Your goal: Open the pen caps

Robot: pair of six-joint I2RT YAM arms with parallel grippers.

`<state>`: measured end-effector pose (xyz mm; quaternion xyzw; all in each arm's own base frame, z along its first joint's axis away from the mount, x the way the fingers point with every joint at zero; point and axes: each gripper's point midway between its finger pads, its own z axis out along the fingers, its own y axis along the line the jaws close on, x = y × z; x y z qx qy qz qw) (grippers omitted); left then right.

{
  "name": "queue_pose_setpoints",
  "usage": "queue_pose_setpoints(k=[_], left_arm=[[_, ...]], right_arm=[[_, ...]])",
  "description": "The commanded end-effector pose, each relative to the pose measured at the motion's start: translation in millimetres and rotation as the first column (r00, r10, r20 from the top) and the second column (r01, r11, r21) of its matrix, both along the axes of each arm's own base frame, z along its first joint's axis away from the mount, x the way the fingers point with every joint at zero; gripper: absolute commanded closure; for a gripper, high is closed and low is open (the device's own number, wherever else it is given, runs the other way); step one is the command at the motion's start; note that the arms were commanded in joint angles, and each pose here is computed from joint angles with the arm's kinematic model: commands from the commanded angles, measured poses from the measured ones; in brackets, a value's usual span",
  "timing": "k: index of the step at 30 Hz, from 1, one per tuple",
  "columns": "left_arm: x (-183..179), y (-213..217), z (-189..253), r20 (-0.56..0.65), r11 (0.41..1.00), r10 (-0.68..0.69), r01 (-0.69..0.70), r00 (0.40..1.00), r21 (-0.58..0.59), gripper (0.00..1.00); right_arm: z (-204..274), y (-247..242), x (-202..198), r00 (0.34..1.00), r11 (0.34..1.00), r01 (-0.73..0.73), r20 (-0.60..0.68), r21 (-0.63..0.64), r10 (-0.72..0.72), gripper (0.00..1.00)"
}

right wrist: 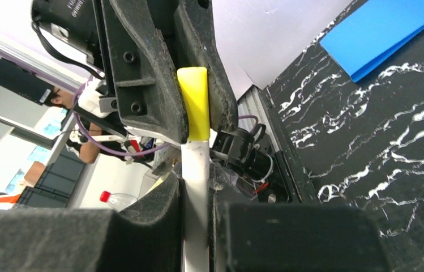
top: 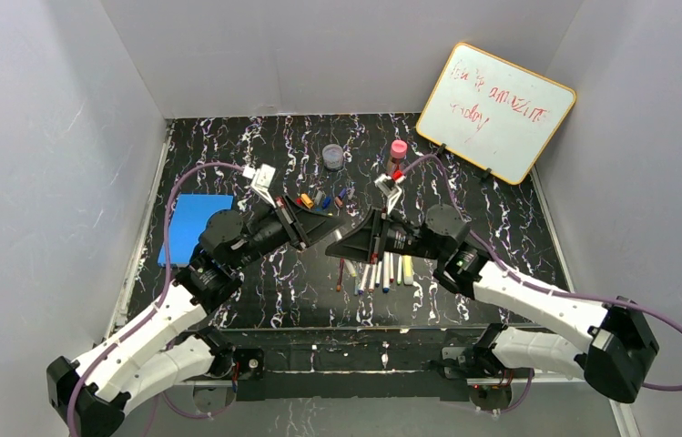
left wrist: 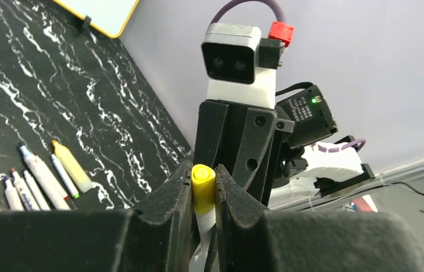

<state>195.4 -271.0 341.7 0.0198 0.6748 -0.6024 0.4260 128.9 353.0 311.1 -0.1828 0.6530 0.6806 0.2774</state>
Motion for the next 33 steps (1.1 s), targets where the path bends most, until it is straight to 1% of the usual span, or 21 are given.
queue_pose_setpoints(k=[1, 5, 7, 9, 10, 11, 12, 14, 15, 16, 17, 18, 20, 22, 25, 28, 33], left_arm=[[33, 45, 64, 0.156, 0.951, 0.306, -0.295, 0.939, -0.091, 1.0], [43, 37, 76, 0.151, 0.947, 0.309, -0.288, 0.939, -0.144, 1.0], [52, 39, 74, 0.122, 0.931, 0.346, -0.326, 0.93, -0.162, 1.0], [58, 39, 70, 0.111, 0.927, 0.364, -0.348, 0.925, -0.141, 1.0], [60, 39, 66, 0.105, 0.927, 0.369, -0.358, 0.923, -0.112, 1.0], [63, 39, 58, 0.116, 0.927, 0.376, -0.372, 0.919, -0.05, 1.0], [66, 40, 47, 0.116, 0.923, 0.38, -0.385, 0.918, 0.023, 1.0], [70, 44, 15, 0.112, 0.897, 0.385, -0.4, 0.916, 0.19, 1.0], [69, 48, -3, 0.11, 0.878, 0.385, -0.4, 0.916, 0.262, 1.0], [67, 55, -24, 0.105, 0.853, 0.388, -0.4, 0.916, 0.336, 1.0], [64, 61, -45, 0.093, 0.828, 0.392, -0.396, 0.915, 0.398, 1.0], [60, 69, -64, 0.084, 0.802, 0.399, -0.392, 0.913, 0.451, 1.0], [50, 82, -101, 0.063, 0.757, 0.407, -0.375, 0.911, 0.534, 1.0], [41, 93, -130, 0.04, 0.727, 0.413, -0.356, 0.91, 0.587, 1.0], [29, 102, -158, 0.013, 0.706, 0.412, -0.328, 0.911, 0.627, 1.0], [23, 108, -170, 0.008, 0.688, 0.411, -0.316, 0.912, 0.654, 1.0], [21, 111, -170, 0.018, 0.674, 0.405, -0.312, 0.914, 0.669, 1.0]], right_arm=[[-31, -23, 0, 0.996, 0.994, 0.089, -0.026, -0.056, -0.091, 0.99], [-32, -32, -4, 0.993, 0.992, 0.113, -0.027, -0.055, -0.114, 0.99], [-30, -35, -1, 0.99, 0.988, 0.141, -0.015, -0.067, -0.142, 0.99], [-30, -42, 13, 0.973, 0.964, 0.23, 0.002, -0.134, -0.232, 0.99], [-38, -49, 25, 0.951, 0.929, 0.304, 0.016, -0.211, -0.308, 0.99], [-51, -67, 51, 0.886, 0.835, 0.453, 0.049, -0.311, -0.462, 0.99], [-71, -90, 68, 0.815, 0.713, 0.554, 0.102, -0.431, -0.571, 0.99], [-104, -137, 90, 0.687, 0.456, 0.676, 0.27, -0.579, -0.674, 0.99], [-120, -157, 96, 0.649, 0.343, 0.699, 0.355, -0.628, -0.673, 0.99], [-138, -175, 99, 0.642, 0.249, 0.693, 0.421, -0.676, -0.641, 0.99], [-153, -186, 101, 0.648, 0.189, 0.672, 0.444, -0.716, -0.619, 0.99], [-167, -194, 101, 0.664, 0.152, 0.638, 0.44, -0.755, -0.604, 0.99], [-188, -198, 102, 0.7, 0.144, 0.577, 0.396, -0.804, -0.594, 0.99], [-205, -199, 105, 0.714, 0.151, 0.547, 0.365, -0.824, -0.598, 0.99], [-228, -201, 110, 0.723, 0.153, 0.507, 0.323, -0.848, -0.61, 0.99], [-246, -206, 117, 0.721, 0.13, 0.481, 0.306, -0.867, -0.622, 0.99], [-263, -207, 128, 0.722, 0.132, 0.454, 0.278, -0.881, -0.633, 0.99]])
